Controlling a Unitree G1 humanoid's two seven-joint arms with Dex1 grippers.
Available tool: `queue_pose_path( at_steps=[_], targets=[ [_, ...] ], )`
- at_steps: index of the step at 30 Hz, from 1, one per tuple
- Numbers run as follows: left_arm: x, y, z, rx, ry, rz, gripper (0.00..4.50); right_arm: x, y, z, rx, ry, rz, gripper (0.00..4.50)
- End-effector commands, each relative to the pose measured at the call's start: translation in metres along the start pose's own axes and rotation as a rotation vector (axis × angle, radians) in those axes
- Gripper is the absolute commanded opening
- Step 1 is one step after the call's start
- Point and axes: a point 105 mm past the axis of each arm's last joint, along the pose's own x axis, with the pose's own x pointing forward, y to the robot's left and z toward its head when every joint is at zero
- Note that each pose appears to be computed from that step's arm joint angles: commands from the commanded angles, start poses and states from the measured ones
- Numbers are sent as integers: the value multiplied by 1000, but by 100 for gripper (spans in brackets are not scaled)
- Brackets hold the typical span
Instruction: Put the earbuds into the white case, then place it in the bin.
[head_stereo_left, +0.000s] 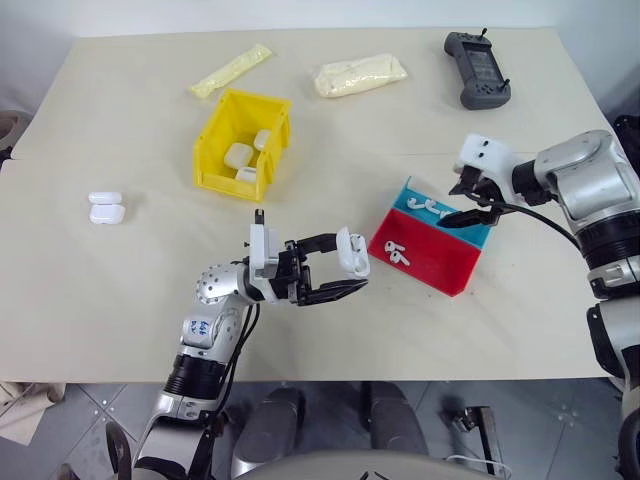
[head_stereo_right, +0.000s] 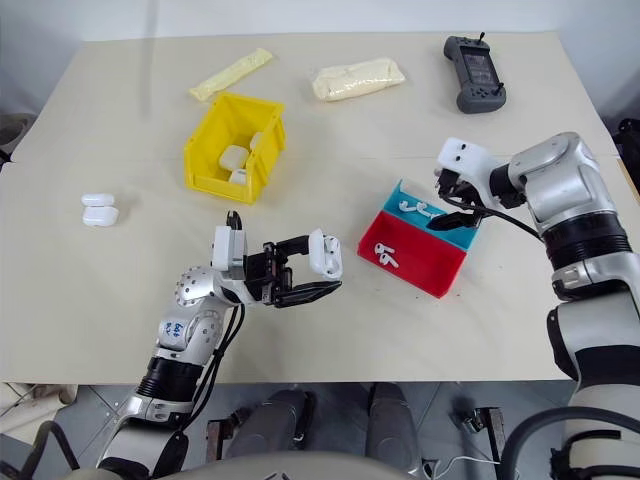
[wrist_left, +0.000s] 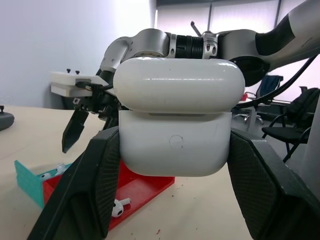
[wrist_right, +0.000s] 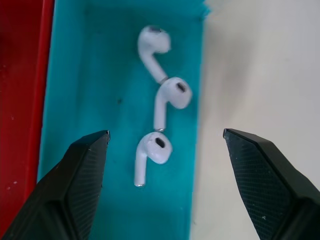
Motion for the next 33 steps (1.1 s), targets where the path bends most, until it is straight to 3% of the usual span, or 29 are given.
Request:
queue_pose_path(
  at_steps=[1, 5, 11, 20, 33],
  targets=[
    [5, -4, 10, 53, -24, -13, 280, -3, -7, 3, -43, 29, -15, 379],
    [4, -3, 12, 58, -24, -7, 280, -1, -10, -2, -51, 69, -8, 292],
    [3, -2, 13, 58, -29, 2, 280, -3, -8, -5, -60, 93, 28, 91],
    [3, -1, 13, 65, -33, 14, 280, -5, -9, -13, -54, 134, 38, 91],
    [1, -1, 14, 70, -31, 28, 280, -3, -9, 0, -72, 77, 43, 91]
  ],
)
